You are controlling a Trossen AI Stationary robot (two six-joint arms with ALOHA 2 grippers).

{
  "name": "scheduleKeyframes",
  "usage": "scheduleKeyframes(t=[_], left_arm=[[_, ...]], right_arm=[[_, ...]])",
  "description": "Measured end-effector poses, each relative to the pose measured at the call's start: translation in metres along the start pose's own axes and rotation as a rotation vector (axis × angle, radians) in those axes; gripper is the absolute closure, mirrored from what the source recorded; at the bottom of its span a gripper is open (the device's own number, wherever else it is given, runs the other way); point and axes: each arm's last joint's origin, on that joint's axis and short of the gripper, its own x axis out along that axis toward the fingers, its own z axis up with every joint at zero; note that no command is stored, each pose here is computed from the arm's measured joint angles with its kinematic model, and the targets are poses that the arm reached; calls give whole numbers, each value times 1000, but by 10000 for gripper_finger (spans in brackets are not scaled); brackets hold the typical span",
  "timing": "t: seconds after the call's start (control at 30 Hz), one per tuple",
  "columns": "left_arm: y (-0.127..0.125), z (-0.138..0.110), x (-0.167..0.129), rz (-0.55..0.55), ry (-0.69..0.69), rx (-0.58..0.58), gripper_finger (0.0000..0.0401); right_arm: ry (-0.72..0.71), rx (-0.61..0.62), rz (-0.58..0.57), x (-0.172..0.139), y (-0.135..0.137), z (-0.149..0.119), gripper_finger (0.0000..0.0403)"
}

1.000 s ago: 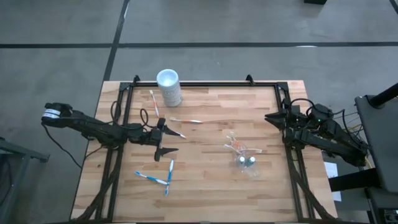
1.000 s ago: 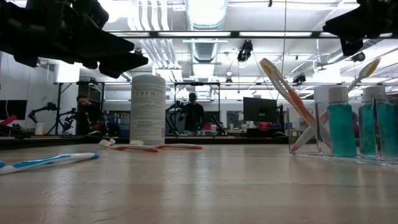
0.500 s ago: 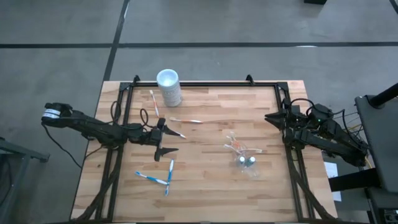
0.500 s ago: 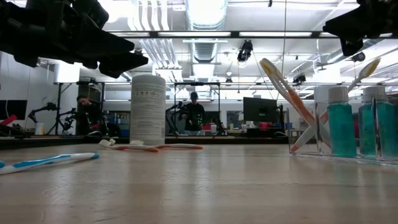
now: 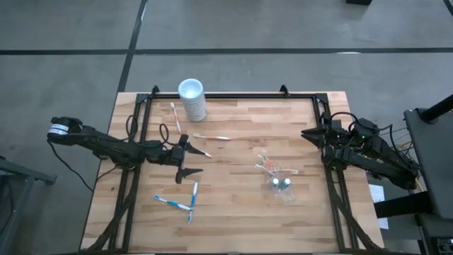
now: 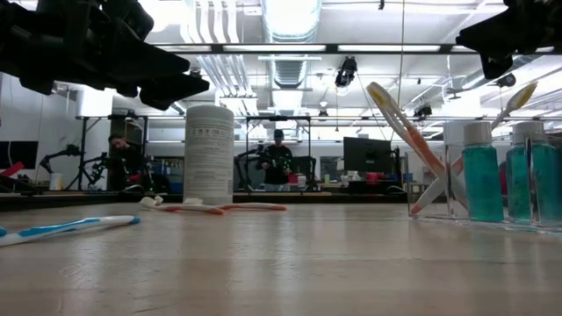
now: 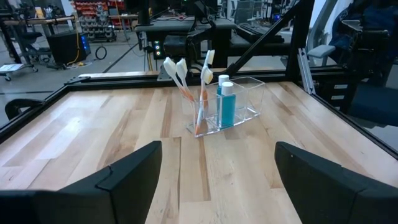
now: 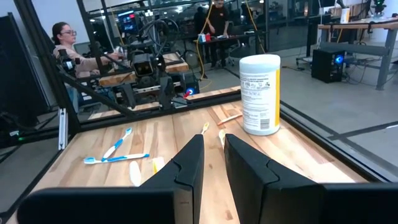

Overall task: Pick & Place toothbrushing station
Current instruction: Put the orange toothbrush into the top section of the transparent organizer

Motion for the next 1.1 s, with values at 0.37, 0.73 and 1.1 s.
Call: scheduleKeyframes(t=[0.37, 0.73, 1.1], left_arm=[[-4, 1, 0, -120, 15, -220, 82], [-1, 20, 7, -34, -51, -184, 88], [20, 83, 29, 377, 199, -50, 89]], right_arm=[[0, 0, 0, 0, 0, 0, 342], [0, 0, 0, 0, 0, 0, 342], [0, 0, -1, 0, 0, 0, 342]])
